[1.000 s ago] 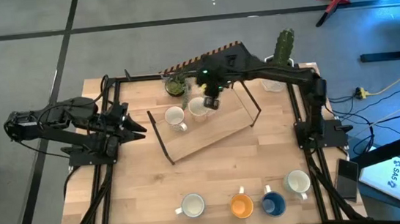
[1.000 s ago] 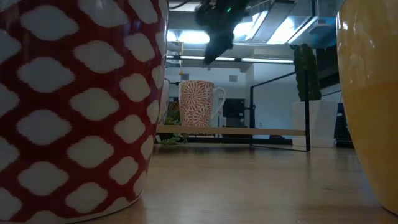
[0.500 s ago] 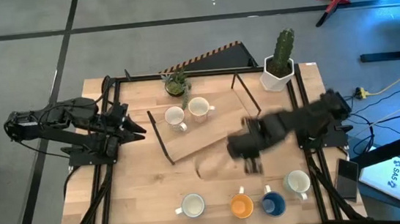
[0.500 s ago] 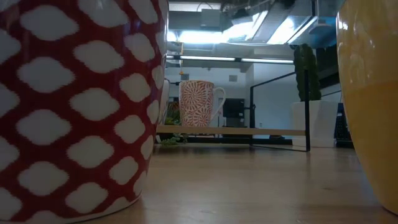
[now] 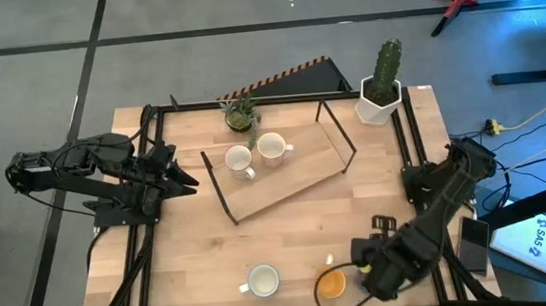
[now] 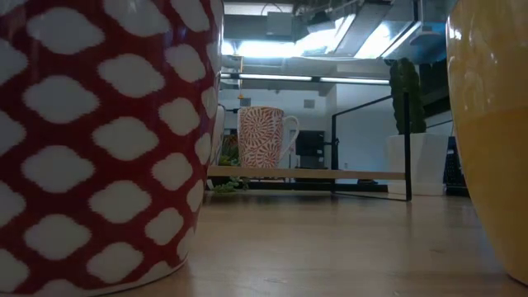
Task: Place coffee mugs
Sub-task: Put the green patterned mug on the shelf
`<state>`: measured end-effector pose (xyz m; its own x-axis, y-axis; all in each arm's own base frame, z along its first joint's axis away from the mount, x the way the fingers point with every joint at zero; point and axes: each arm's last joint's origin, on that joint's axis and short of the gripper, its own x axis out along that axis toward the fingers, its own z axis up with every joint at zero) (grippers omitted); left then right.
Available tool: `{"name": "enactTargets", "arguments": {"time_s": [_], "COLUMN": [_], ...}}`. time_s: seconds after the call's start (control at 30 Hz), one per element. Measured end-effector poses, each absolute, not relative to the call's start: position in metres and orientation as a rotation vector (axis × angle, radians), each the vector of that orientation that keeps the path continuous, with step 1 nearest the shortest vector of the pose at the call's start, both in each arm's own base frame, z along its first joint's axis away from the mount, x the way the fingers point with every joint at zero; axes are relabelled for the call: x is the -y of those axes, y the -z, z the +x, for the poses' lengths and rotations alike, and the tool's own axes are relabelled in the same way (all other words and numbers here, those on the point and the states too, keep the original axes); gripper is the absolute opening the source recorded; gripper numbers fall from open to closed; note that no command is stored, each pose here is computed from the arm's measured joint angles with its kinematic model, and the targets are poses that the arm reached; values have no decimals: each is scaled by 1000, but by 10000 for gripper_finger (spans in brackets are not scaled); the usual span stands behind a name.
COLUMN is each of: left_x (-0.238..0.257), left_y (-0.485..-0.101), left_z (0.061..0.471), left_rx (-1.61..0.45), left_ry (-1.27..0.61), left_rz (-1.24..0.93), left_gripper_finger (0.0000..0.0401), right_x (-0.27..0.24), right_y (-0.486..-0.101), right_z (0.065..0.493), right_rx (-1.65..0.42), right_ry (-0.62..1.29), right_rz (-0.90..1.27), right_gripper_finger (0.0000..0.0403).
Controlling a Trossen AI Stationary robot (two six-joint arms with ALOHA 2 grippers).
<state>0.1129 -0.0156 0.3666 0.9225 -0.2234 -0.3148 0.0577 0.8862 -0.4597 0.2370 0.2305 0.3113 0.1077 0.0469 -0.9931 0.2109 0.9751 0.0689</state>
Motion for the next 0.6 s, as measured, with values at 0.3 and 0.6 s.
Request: {"name": "enactTargets", "arguments": {"time_s": [0.3,0.6], "left_x": [16,15], "left_y": [-367,-367], "left_z": [113,113], "left_rx": [-371,-368], "left_ry": [149,125], "left_rz": [-461,-482], "left_gripper_finger": [112,112], "right_x": [-229,-221], "right_y": [-286,-252], "right_z": [223,214], "right_rx": [-1410,-1391], "right_ry": [44,-130], "right_rz": [167,236], "right_gripper_finger": [225,214]}}
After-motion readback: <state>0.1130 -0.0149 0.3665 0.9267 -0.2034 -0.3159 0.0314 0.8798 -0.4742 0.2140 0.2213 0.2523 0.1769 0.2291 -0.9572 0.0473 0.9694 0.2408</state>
